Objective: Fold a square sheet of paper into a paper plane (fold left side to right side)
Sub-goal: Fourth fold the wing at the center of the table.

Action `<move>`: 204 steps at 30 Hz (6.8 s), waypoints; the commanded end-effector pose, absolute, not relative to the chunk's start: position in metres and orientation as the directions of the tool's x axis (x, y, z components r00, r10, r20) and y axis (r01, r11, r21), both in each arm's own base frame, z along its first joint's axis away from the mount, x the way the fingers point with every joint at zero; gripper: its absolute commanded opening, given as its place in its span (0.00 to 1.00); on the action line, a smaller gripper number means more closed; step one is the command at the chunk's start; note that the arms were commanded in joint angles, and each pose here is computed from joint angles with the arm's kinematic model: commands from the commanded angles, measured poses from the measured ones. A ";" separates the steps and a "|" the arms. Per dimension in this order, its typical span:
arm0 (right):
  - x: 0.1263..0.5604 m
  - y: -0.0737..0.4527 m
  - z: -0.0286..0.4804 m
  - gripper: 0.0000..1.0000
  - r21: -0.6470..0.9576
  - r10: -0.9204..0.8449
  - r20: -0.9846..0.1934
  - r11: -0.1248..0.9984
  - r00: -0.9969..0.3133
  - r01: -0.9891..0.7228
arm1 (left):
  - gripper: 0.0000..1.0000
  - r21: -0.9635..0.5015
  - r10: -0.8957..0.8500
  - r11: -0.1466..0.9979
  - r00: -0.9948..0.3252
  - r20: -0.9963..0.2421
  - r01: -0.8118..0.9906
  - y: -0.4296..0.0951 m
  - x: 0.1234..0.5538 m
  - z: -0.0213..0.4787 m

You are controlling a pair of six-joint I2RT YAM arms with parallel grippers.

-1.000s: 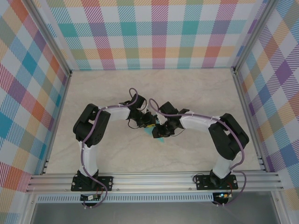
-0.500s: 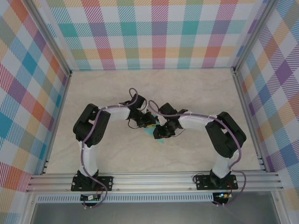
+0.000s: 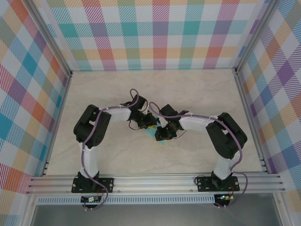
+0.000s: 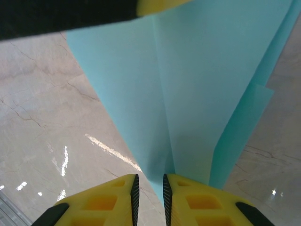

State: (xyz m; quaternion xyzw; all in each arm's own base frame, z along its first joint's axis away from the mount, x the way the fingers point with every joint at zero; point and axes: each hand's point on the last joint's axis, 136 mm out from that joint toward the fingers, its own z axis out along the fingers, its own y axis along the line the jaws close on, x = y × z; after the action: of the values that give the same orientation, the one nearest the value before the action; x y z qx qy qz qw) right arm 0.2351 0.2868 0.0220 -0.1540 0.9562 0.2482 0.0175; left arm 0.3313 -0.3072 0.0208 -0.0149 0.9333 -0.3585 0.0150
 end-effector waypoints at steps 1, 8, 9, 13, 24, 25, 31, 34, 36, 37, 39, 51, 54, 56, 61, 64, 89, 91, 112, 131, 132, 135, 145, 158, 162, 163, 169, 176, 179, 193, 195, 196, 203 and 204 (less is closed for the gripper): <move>0.230 0.276 0.013 0.22 0.442 -0.286 -0.073 0.849 -0.955 -0.288 | 0.18 -0.563 -0.062 0.821 -0.995 0.072 -0.092 -0.284 0.309 -0.009; 0.222 0.268 0.006 0.18 0.475 -0.256 -0.042 0.845 -0.966 -0.245 | 0.18 -0.561 -0.061 0.822 -0.996 0.071 -0.091 -0.284 0.310 -0.009; 0.221 0.266 0.004 0.17 0.479 -0.252 -0.036 0.845 -0.967 -0.238 | 0.18 -0.561 -0.061 0.823 -0.996 0.073 -0.091 -0.284 0.309 -0.009; 0.215 0.263 0.000 0.15 0.499 -0.239 -0.013 0.840 -0.971 -0.214 | 0.18 -0.557 -0.062 0.825 -0.995 0.073 -0.092 -0.283 0.310 -0.010; 0.199 0.249 -0.002 0.13 0.519 -0.214 0.017 0.837 -0.977 -0.174 | 0.18 -0.545 -0.059 0.833 -0.995 0.076 -0.091 -0.282 0.310 -0.013; 0.196 0.247 -0.003 0.13 0.516 -0.215 0.023 0.839 -0.976 -0.173 | 0.18 -0.544 -0.058 0.834 -0.995 0.076 -0.090 -0.282 0.311 -0.013; 0.180 0.236 -0.009 0.12 0.507 -0.221 0.058 0.847 -0.974 -0.161 | 0.18 -0.541 -0.059 0.836 -0.995 0.074 -0.090 -0.282 0.311 -0.013; 0.172 0.229 -0.014 0.12 0.495 -0.216 0.074 0.855 -0.974 -0.152 | 0.18 -0.542 -0.059 0.836 -0.996 0.073 -0.089 -0.282 0.311 -0.013; 0.168 0.226 -0.015 0.12 0.493 -0.212 0.078 0.858 -0.974 -0.147 | 0.18 -0.543 -0.059 0.835 -0.996 0.073 -0.089 -0.282 0.311 -0.012; 0.167 0.225 -0.014 0.12 0.494 -0.209 0.078 0.857 -0.975 -0.144 | 0.18 -0.543 -0.059 0.835 -0.996 0.074 -0.089 -0.282 0.311 -0.013; 0.164 0.223 -0.012 0.12 0.494 -0.208 0.074 0.857 -0.975 -0.146 | 0.18 -0.543 -0.058 0.835 -0.996 0.072 -0.088 -0.282 0.311 -0.013; 0.172 0.228 0.022 0.13 0.519 -0.218 0.002 0.835 -0.976 -0.185 | 0.18 -0.546 -0.058 0.833 -0.995 0.076 -0.090 -0.283 0.311 -0.014; 0.183 0.237 0.049 0.14 0.541 -0.224 -0.067 0.811 -0.972 -0.224 | 0.18 -0.551 -0.058 0.830 -0.996 0.072 -0.089 -0.284 0.311 -0.011; 0.190 0.245 0.062 0.14 0.569 -0.227 -0.101 0.785 -0.969 -0.243 | 0.18 -0.552 -0.059 0.829 -0.996 0.072 -0.090 -0.284 0.312 -0.011; 0.207 0.266 0.055 0.13 0.615 -0.207 -0.100 0.756 -0.973 -0.224 | 0.18 -0.555 -0.058 0.827 -0.996 0.069 -0.086 -0.285 0.312 -0.010; 0.221 0.275 0.048 0.12 0.618 -0.188 -0.099 0.758 -0.977 -0.209 | 0.18 -0.554 -0.057 0.828 -0.996 0.074 -0.089 -0.286 0.311 -0.011; 0.176 0.219 -0.031 0.01 0.426 -0.102 0.101 0.903 -0.990 -0.050 | 0.18 -0.526 -0.098 0.847 -0.995 -0.007 -0.079 -0.246 0.371 -0.015; 0.176 0.218 -0.032 0.00 0.423 -0.101 0.105 0.905 -0.989 -0.047 | 0.18 -0.532 -0.107 0.843 -0.994 -0.014 -0.083 -0.239 0.379 -0.015; 0.175 0.220 -0.031 0.00 0.441 -0.106 0.104 0.896 -0.989 -0.049 | 0.18 -0.621 -0.202 0.774 -0.978 -0.057 -0.124 -0.196 0.463 0.010; 0.176 0.214 -0.033 0.00 0.401 -0.102 0.113 0.915 -0.988 -0.049 | 0.14 -0.694 -0.013 0.711 -0.985 -0.172 0.112 -0.299 0.311 0.081; 0.177 0.215 -0.033 0.00 0.402 -0.103 0.112 0.914 -0.988 -0.049 | 0.14 -0.697 0.004 0.707 -0.986 -0.167 0.121 -0.307 0.306 0.079; 0.177 0.216 -0.033 0.00 0.402 -0.104 0.113 0.914 -0.988 -0.050 | 0.13 -0.712 0.038 0.691 -0.990 -0.138 0.126 -0.326 0.295 0.069; 0.179 0.218 -0.033 0.00 0.403 -0.107 0.117 0.914 -0.987 -0.052 | 0.13 -0.713 0.064 0.692 -0.993 -0.095 0.113 -0.337 0.283 0.049; 0.178 0.215 -0.035 0.00 0.386 -0.107 0.128 0.921 -0.986 -0.050 | 0.12 -0.660 0.085 0.741 -0.993 -0.086 0.121 -0.332 0.286 0.022; 0.176 0.213 -0.036 0.00 0.377 -0.107 0.132 0.925 -0.986 -0.050 | 0.12 -0.616 0.091 0.777 -0.991 -0.098 0.132 -0.324 0.291 0.010; 0.177 0.213 -0.035 0.00 0.376 -0.107 0.131 0.925 -0.986 -0.051 | 0.12 -0.612 0.093 0.779 -0.991 -0.098 0.133 -0.323 0.292 0.007; 0.175 0.212 -0.035 0.00 0.375 -0.112 0.132 0.926 -0.985 -0.055 | 0.12 -0.605 0.108 0.778 -0.984 -0.138 0.170 -0.318 0.303 -0.008; 0.174 0.212 -0.035 0.00 0.378 -0.114 0.133 0.924 -0.985 -0.056 | 0.12 -0.612 0.063 0.776 -0.984 -0.168 0.154 -0.298 0.338 -0.006; 0.174 0.212 -0.035 0.00 0.379 -0.116 0.135 0.924 -0.984 -0.057 | 0.12 -0.606 0.045 0.783 -0.984 -0.174 0.143 -0.286 0.354 -0.003; 0.176 0.218 -0.030 0.00 0.415 -0.118 0.122 0.908 -0.985 -0.057 | 0.20 -0.657 -0.018 0.744 -0.979 -0.201 0.121 -0.250 0.434 0.036; 0.178 0.221 -0.027 0.00 0.424 -0.120 0.110 0.904 -0.987 -0.063 | 0.23 -0.671 -0.025 0.730 -0.976 -0.215 0.129 -0.250 0.442 0.046; 0.180 0.223 -0.024 0.00 0.432 -0.120 0.100 0.899 -0.988 -0.066 | 0.24 -0.676 -0.034 0.726 -0.974 -0.224 0.130 -0.248 0.446 0.053; 0.207 0.247 0.022 0.19 0.531 -0.123 -0.051 0.837 -0.991 -0.131 | 0.37 -0.690 -0.114 0.710 -0.944 -0.308 0.140 -0.224 0.446 0.107; 0.212 0.248 0.031 0.24 0.537 -0.115 -0.082 0.831 -0.990 -0.141 | 0.39 -0.692 -0.125 0.711 -0.945 -0.301 0.127 -0.221 0.438 0.107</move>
State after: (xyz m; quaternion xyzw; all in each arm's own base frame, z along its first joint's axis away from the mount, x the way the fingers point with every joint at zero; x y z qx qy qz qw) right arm 0.2173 0.2558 0.0198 -0.0671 0.9537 0.2924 0.0188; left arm 0.4430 -0.2348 0.0637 0.0066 0.9209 -0.3674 0.1302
